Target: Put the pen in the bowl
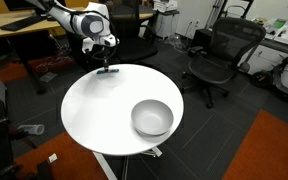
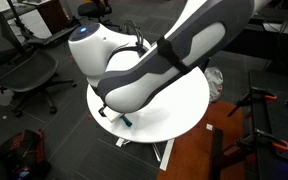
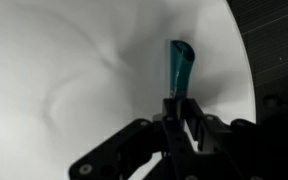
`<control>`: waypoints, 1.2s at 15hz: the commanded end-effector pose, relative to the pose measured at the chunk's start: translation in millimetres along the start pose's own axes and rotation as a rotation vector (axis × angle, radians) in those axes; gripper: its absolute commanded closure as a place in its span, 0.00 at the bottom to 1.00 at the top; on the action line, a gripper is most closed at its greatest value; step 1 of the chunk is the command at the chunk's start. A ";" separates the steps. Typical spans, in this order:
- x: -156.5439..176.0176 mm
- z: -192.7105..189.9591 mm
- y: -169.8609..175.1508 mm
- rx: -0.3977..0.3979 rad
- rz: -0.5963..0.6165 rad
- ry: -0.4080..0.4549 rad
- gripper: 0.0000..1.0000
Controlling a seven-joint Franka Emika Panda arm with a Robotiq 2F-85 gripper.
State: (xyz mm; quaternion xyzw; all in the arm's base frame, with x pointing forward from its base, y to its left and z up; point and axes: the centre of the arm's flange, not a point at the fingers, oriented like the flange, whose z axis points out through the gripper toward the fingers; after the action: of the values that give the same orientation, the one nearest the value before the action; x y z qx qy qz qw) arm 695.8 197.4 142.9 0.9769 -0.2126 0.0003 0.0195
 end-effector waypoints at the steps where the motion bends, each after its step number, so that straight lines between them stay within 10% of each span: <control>1: -0.3 -35.9 16.1 0.008 0.030 0.029 0.96; 18: 19.9 -117.0 226.6 -0.088 0.331 0.005 0.96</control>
State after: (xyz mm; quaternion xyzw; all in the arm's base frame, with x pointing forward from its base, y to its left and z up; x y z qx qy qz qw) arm 653.3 16.8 250.3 0.9401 -0.3360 0.0062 0.0568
